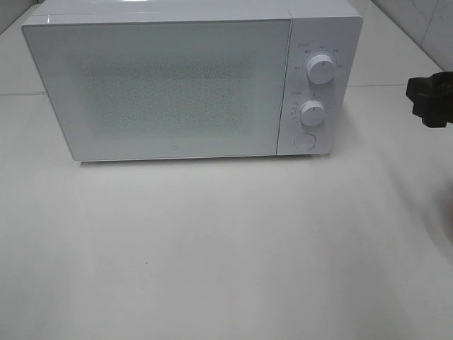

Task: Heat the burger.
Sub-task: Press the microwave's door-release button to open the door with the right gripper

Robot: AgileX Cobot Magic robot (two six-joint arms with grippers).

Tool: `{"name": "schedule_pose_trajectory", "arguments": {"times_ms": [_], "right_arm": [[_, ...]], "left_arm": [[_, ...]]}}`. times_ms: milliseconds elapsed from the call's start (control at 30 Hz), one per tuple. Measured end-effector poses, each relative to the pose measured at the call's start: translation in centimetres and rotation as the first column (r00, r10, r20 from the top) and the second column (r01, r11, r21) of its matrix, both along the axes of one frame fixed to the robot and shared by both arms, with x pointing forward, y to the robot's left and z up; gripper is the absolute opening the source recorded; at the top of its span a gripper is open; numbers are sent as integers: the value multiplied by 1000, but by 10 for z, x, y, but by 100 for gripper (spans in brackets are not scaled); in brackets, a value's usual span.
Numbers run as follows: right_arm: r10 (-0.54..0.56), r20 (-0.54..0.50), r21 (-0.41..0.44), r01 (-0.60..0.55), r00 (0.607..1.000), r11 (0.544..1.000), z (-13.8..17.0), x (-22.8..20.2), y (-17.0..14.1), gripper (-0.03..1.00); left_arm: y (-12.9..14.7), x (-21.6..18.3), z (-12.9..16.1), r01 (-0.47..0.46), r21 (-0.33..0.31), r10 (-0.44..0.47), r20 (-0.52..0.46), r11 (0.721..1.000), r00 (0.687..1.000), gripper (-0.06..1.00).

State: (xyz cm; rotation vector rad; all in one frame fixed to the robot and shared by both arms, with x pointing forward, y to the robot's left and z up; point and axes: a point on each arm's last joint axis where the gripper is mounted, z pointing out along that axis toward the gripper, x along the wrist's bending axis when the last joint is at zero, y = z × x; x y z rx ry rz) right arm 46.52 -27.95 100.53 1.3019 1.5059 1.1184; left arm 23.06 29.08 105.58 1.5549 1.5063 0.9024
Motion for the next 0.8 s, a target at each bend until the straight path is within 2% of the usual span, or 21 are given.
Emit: {"name": "schedule_pose_trajectory", "arguments": {"times_ms": [100,400,800], "right_arm": [[4,23,22,-5,1000,1000,-8,0,3,76],[47,10,-43,-47,999,998,-36,6,34,76],[72,64,-95,-65,995,993,-48,1,73,76]], "left_arm": [[0,0,0,0,0,0,0,1000,1000,99],[0,0,0,0,0,0,0,1000,1000,99],[0,0,0,0,0,0,0,1000,1000,99]]}}
